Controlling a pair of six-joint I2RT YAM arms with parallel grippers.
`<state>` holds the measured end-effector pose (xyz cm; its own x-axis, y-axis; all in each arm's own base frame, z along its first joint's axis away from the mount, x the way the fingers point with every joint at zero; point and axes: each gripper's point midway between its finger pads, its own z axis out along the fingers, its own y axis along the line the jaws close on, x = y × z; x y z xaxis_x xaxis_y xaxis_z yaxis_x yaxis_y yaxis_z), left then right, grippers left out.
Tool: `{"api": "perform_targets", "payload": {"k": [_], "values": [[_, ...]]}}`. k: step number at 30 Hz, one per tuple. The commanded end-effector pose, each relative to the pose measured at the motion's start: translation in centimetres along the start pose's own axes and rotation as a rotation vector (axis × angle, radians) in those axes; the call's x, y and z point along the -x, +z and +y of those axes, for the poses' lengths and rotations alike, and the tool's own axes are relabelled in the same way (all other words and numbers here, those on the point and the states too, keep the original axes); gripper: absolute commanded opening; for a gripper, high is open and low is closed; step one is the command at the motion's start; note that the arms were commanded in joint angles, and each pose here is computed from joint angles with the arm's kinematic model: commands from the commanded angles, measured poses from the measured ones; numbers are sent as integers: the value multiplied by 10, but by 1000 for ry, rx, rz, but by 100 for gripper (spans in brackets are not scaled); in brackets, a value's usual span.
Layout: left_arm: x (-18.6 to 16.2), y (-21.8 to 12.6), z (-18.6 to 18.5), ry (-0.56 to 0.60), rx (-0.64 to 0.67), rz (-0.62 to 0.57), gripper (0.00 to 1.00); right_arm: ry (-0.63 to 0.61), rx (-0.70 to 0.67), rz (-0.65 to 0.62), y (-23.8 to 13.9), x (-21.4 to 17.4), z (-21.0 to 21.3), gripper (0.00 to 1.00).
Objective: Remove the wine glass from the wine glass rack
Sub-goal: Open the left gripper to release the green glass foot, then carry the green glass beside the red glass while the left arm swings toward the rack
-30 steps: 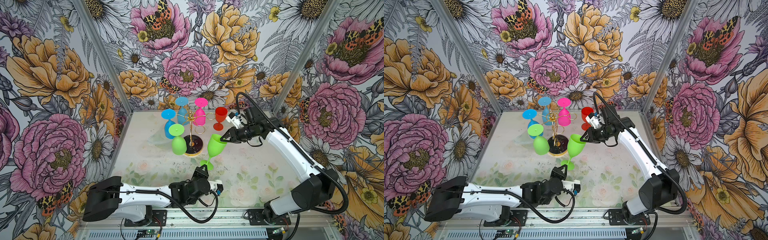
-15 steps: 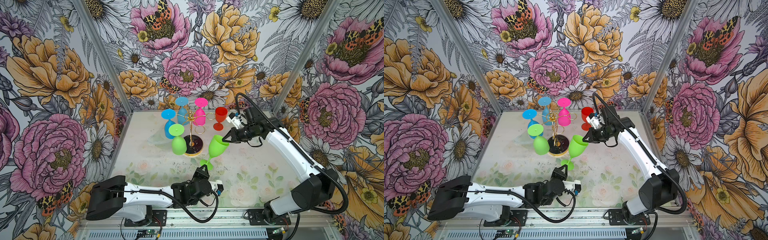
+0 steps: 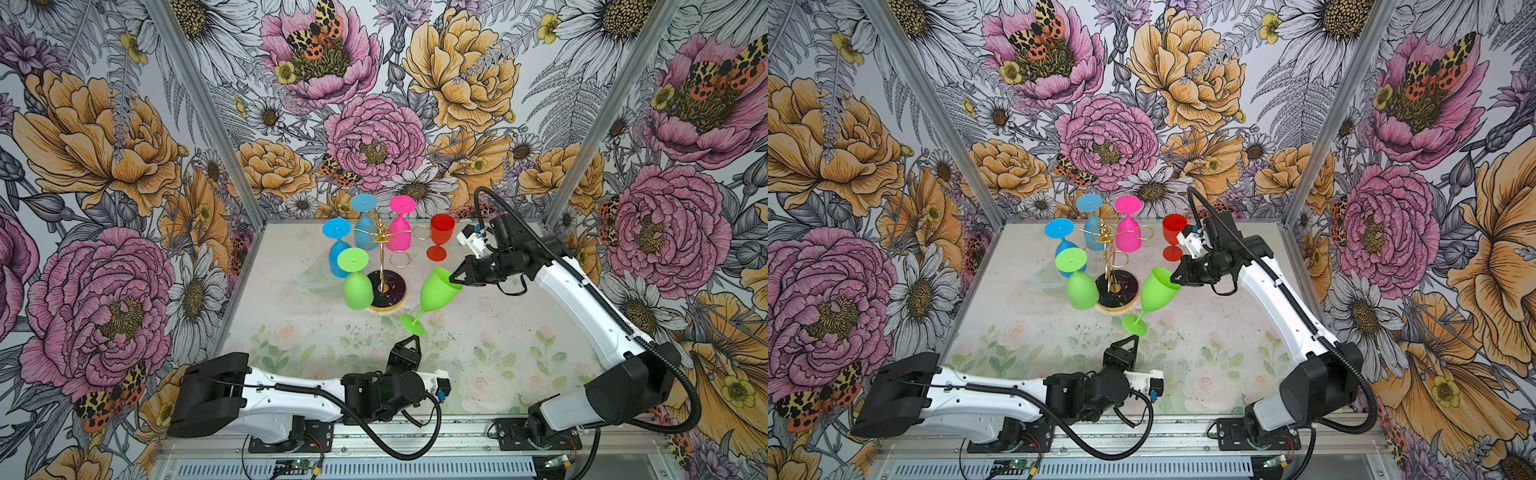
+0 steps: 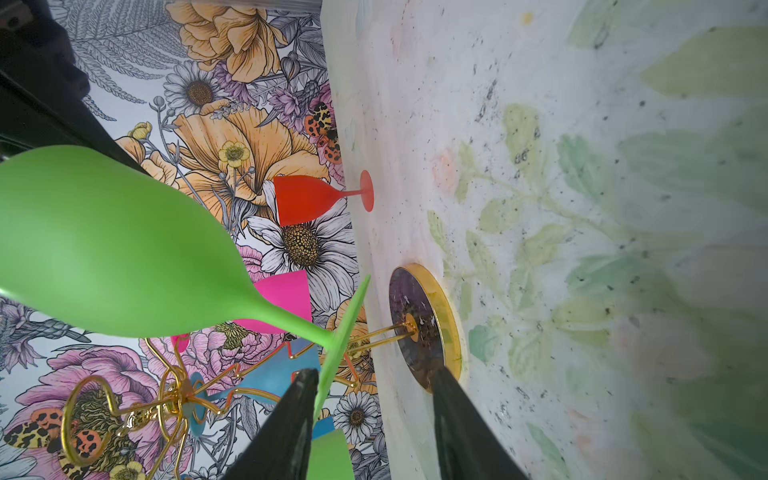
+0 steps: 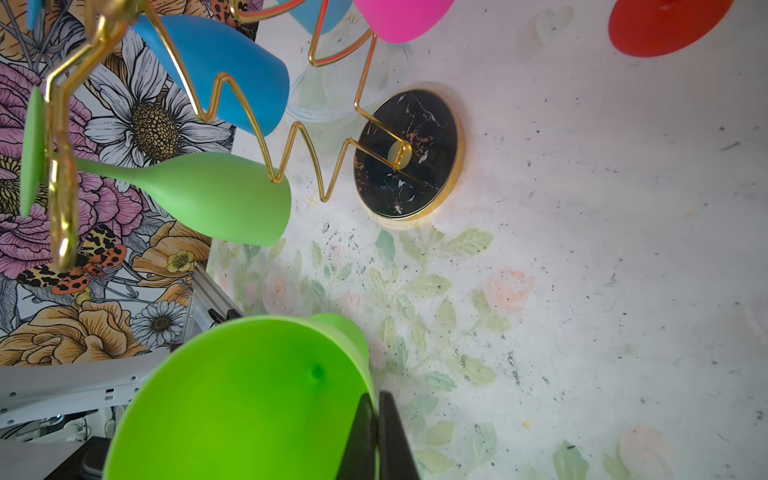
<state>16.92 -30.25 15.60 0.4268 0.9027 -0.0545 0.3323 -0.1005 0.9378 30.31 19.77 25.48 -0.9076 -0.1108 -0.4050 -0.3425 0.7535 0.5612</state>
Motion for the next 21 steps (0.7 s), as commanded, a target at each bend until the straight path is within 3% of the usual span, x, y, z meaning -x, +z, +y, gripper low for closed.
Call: {"api": "perform_targets", "payload": {"k": [1,5,12,17,21], "values": [[3,-6,-1,-161,-55,-22,54,-44,-70,-83,-17,13,-5,0],[-3,-8,7,-317,-86,10,70,-56,-187,-117,-23,18,-23,0],[-18,-18,33,-604,-74,-5,74,-64,-385,-160,-34,27,-57,0],[-38,-28,52,-849,-87,-30,82,-58,-511,-193,-42,37,-83,0],[-58,-31,60,-978,-94,-14,85,-40,-578,-222,-45,48,-103,0]]}}
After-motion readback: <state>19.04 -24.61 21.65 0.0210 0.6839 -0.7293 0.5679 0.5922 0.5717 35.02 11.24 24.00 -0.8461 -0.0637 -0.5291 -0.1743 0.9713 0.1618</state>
